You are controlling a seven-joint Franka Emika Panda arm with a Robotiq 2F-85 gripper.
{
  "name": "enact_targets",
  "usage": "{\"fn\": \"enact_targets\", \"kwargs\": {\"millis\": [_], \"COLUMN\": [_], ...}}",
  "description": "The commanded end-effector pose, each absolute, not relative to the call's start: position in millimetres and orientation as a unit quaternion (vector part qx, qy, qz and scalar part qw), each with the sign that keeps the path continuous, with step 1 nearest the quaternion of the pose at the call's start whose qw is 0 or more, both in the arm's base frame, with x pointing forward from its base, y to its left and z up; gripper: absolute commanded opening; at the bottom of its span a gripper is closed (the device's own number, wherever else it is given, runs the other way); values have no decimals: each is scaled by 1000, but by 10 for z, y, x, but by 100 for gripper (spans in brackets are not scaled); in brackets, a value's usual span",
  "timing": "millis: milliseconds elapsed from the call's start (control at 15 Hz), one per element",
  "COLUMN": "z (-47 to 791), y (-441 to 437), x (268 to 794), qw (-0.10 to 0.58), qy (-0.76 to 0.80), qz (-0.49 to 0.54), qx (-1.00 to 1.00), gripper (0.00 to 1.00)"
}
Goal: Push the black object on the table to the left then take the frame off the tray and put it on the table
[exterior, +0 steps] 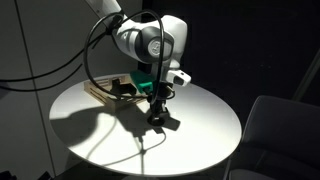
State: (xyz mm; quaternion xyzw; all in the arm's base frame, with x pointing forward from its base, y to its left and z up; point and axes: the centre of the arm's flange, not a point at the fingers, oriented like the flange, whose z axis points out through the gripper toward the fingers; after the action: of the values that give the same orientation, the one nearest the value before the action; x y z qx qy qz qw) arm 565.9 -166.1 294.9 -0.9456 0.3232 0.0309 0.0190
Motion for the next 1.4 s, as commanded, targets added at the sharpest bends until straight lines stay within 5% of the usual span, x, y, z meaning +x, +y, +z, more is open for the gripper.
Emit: {"fn": "enact_targets", "kwargs": {"millis": [0,1333], "z": [3005,3044], "y": [-1623,-1327], "x": [5833,6413], "qw": [17,7], "qy": [316,286], "qz": [38,31], "qx": [-948,-958], "gripper": [1,1]}}
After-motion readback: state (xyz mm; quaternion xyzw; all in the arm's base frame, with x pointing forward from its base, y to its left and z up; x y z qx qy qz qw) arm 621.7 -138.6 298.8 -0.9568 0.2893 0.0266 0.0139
